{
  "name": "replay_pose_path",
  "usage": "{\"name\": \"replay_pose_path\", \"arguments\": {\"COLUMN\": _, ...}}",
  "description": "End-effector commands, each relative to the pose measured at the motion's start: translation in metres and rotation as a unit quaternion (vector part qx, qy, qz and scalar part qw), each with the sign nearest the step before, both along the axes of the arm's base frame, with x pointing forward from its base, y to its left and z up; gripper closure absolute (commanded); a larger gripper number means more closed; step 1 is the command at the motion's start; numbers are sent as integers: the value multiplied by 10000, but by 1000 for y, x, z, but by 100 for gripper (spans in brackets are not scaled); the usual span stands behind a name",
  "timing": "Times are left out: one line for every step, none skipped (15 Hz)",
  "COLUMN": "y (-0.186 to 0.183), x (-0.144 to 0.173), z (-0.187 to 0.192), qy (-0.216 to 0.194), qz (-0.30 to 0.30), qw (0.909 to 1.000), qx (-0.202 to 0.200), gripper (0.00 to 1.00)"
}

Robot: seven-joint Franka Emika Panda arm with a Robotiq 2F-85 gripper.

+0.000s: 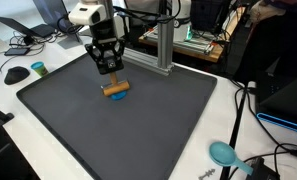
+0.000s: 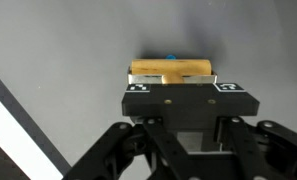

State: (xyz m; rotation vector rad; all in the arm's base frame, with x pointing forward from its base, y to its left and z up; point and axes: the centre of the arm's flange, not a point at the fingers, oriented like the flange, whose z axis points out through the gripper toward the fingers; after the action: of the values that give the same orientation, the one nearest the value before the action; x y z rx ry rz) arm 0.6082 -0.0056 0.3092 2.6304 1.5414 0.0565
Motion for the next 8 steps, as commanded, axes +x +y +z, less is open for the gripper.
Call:
{"name": "replay_pose_path", "arguments": {"y": 1, "x": 11, "z": -6, "qy": -73, "qz": 72, "qw": 9997, "qx": 221, "gripper": 78}}
{"name": "replay_pose_path", "arguments": {"y": 2, "x": 11, "z": -7, "qy": -76, "qz": 78, "qw": 9996, "qx": 246, "gripper": 78}}
{"name": "replay_pose_path", "arguments": {"y": 4, "x": 11, "z": -8, "qy": -84, "qz": 83, "qw": 9996, "qx": 261, "gripper": 78}}
{"name": "replay_pose_path", "arguments": {"y": 5, "x": 11, "z": -9, "qy": -95, "qz": 92, "qw": 9996, "qx": 254, "gripper": 78}}
{"name": "replay_pose_path", "arguments": {"y": 6, "x": 11, "z": -11, "qy": -115, "qz": 92, "qw": 9996, "qx": 255, "gripper": 78}}
{"name": "replay_pose_path", "arguments": {"y": 6, "x": 11, "z": -13, "qy": -130, "qz": 101, "qw": 9996, "qx": 221, "gripper": 78}}
{"name": "replay_pose_path", "arguments": {"y": 6, "x": 12, "z": -15, "qy": -120, "qz": 90, "qw": 9996, "qx": 246, "gripper": 78}}
{"name": "replay_pose_path", "arguments": {"y": 5, "x": 12, "z": -17, "qy": -120, "qz": 89, "qw": 9996, "qx": 251, "gripper": 78}}
